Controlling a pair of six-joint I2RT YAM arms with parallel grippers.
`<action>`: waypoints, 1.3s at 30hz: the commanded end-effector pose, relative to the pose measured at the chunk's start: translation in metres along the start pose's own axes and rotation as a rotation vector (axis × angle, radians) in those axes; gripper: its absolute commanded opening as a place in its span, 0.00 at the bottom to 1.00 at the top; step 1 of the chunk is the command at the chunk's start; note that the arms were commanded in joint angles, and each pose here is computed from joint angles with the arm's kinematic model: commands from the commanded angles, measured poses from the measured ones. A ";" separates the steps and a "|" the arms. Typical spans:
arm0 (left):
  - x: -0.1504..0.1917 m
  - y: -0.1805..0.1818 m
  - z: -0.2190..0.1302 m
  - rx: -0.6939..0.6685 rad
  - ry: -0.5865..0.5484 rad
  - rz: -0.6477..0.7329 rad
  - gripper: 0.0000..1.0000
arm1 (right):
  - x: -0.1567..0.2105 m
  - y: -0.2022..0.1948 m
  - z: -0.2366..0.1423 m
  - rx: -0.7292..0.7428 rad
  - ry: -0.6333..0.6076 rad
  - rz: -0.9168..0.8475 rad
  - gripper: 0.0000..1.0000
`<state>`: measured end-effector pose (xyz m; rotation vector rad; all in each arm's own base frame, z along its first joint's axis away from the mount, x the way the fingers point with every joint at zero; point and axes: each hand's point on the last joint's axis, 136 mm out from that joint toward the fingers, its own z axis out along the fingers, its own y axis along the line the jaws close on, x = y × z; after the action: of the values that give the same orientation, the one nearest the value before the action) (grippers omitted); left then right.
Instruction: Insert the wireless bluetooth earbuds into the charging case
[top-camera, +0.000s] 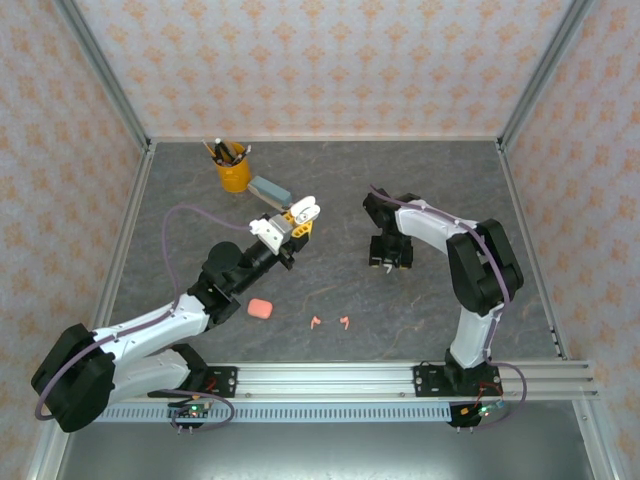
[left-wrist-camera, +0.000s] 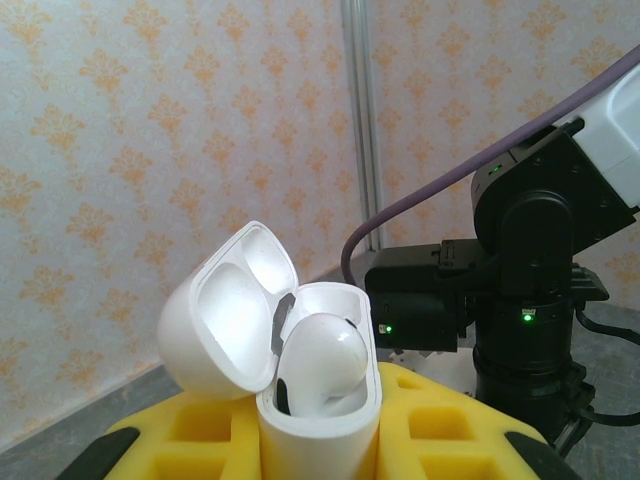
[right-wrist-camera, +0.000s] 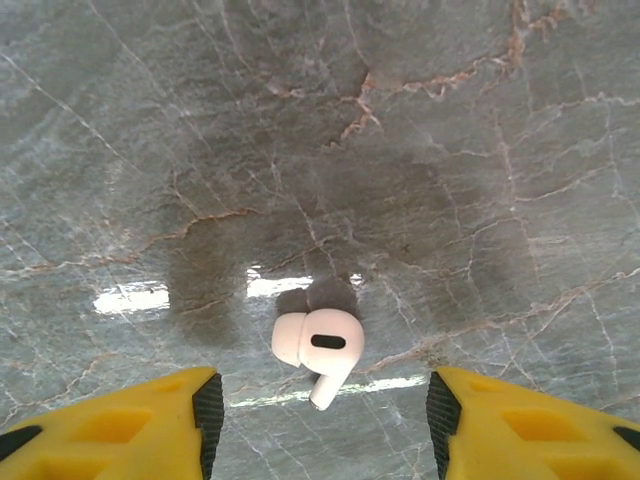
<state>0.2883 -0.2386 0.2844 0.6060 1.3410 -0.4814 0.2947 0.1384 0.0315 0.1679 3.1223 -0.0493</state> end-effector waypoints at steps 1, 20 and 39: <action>-0.004 0.000 -0.001 -0.008 -0.017 0.024 0.00 | -0.011 0.001 -0.002 0.003 -0.025 -0.002 0.56; -0.001 -0.001 0.002 -0.003 -0.013 0.016 0.00 | -0.021 0.000 0.006 0.030 -0.046 0.010 0.46; 0.000 -0.001 0.003 -0.003 -0.013 0.012 0.00 | -0.018 -0.005 0.009 0.034 -0.046 0.027 0.39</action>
<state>0.2901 -0.2400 0.2797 0.6106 1.3533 -0.4802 0.3108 0.1379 0.0223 0.1848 3.0912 -0.0678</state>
